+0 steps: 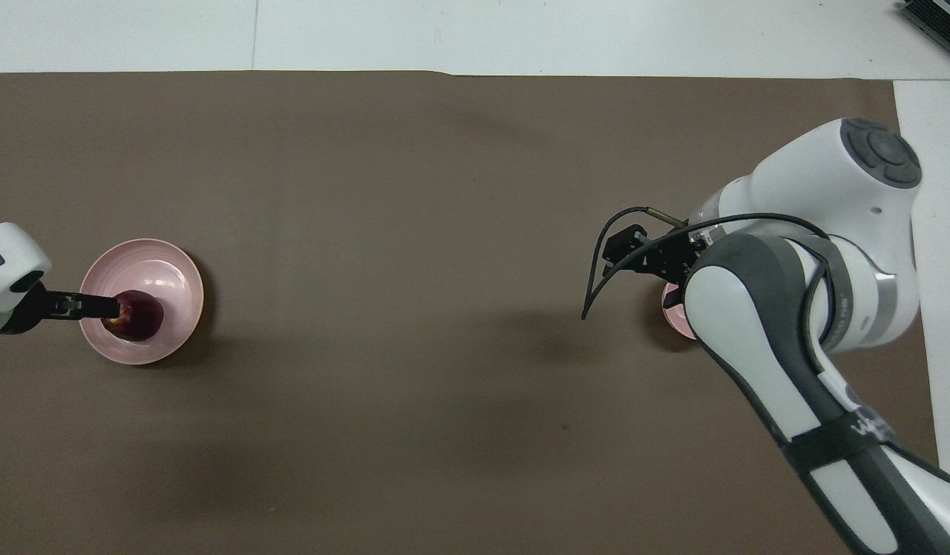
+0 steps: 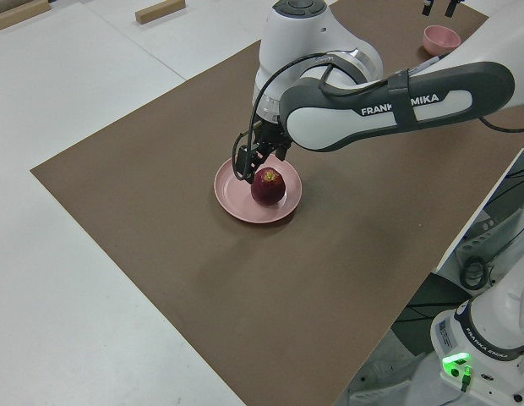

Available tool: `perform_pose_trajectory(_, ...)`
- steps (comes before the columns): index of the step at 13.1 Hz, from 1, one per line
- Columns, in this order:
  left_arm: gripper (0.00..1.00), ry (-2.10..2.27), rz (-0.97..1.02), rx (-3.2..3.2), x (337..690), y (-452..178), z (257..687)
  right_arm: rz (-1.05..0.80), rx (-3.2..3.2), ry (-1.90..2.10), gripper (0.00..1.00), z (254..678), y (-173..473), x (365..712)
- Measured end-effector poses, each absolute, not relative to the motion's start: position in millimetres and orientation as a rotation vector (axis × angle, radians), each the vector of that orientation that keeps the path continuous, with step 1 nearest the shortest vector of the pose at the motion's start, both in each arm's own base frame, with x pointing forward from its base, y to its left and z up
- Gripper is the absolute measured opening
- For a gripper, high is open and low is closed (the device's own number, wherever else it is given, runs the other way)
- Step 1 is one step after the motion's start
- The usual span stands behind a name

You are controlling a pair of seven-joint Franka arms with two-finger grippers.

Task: Move apple from plate to bowl
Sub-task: 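Grasp the red apple on the plate with the left gripper while the right gripper approaches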

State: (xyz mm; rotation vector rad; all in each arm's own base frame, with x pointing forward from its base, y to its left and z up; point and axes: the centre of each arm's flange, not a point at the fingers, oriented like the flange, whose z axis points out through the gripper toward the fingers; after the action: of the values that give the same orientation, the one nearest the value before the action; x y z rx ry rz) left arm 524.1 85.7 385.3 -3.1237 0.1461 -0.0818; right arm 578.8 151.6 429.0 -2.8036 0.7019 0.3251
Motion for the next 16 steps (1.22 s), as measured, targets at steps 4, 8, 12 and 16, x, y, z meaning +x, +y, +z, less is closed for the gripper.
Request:
perform_pose_trajectory(4, 1.0, 0.093, -0.155, -3.116, 519.1, 76.0, 347.1, 0.374, -2.699, 0.868, 1.0, 396.0, 197.3, 581.4)
perform_pose_trajectory(8, 0.92, 0.067, -0.182, -3.114, 520.5, 70.3, 346.2, 0.443, -2.556, 1.011, 1.0, 364.2, 231.9, 583.3)
perform_pose_trajectory(12, 0.6, 0.072, -0.205, -3.111, 524.6, 68.6, 354.3, 0.478, -2.441, 1.101, 1.0, 354.5, 266.2, 578.7)
perform_pose_trajectory(16, 0.6, 0.04, -0.217, -3.165, 540.2, 57.5, 398.7, 0.514, -2.306, 1.15, 1.0, 368.9, 299.6, 573.7)
